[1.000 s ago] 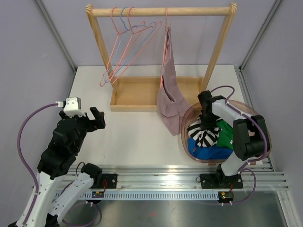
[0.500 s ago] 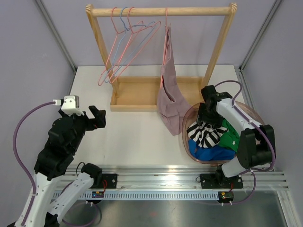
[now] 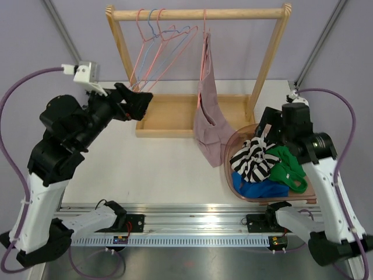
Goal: Remove the tank top from the hanger
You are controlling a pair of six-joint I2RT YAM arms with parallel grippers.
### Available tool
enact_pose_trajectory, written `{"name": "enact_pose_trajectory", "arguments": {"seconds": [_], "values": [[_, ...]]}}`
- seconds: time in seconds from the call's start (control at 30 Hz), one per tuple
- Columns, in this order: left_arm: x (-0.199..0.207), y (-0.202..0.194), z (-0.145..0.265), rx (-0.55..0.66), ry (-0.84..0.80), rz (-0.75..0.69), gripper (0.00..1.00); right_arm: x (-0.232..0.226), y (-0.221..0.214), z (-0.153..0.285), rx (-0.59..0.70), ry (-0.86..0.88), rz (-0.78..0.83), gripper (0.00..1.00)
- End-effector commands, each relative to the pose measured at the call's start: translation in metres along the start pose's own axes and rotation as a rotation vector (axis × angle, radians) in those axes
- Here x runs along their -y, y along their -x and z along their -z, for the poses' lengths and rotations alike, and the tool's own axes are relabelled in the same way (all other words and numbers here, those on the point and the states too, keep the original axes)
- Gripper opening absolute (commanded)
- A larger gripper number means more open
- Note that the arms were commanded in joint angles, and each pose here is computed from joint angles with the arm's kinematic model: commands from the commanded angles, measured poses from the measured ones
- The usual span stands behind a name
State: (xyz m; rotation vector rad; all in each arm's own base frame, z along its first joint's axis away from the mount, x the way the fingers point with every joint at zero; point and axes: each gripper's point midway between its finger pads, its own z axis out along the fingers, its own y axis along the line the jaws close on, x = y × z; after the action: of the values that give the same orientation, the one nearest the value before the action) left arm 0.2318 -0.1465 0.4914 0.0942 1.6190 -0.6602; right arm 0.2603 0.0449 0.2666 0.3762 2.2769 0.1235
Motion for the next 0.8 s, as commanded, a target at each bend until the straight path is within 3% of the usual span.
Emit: {"name": "enact_pose_trajectory", "arguments": {"seconds": [0.0, 0.17, 0.37, 0.47, 0.7, 0.77], "values": [[0.039, 0.017, -0.027, 0.011, -0.055, -0.056, 0.99, -0.022, 0.014, 0.037, 0.133, 0.2, -0.01, 0.99], [0.069, 0.02, -0.084, -0.012, -0.045, -0.099, 0.99, -0.038, 0.0, 0.076, 0.172, 0.393, -0.039, 1.0], [0.077, 0.007, -0.148, -0.017, 0.017, -0.178, 0.97, -0.047, -0.013, 0.1, 0.161, 0.51, -0.035, 1.0], [0.079, 0.013, -0.163, 0.013, 0.032, -0.203, 0.92, -0.051, -0.02, 0.104, 0.137, 0.546, -0.021, 0.99], [0.066, -0.014, -0.206, -0.02, 0.128, -0.278, 0.79, -0.055, -0.027, 0.111, 0.12, 0.594, -0.019, 0.99], [0.06, -0.023, -0.218, -0.034, 0.147, -0.289, 0.72, -0.059, -0.029, 0.112, 0.112, 0.62, -0.025, 1.0]]}}
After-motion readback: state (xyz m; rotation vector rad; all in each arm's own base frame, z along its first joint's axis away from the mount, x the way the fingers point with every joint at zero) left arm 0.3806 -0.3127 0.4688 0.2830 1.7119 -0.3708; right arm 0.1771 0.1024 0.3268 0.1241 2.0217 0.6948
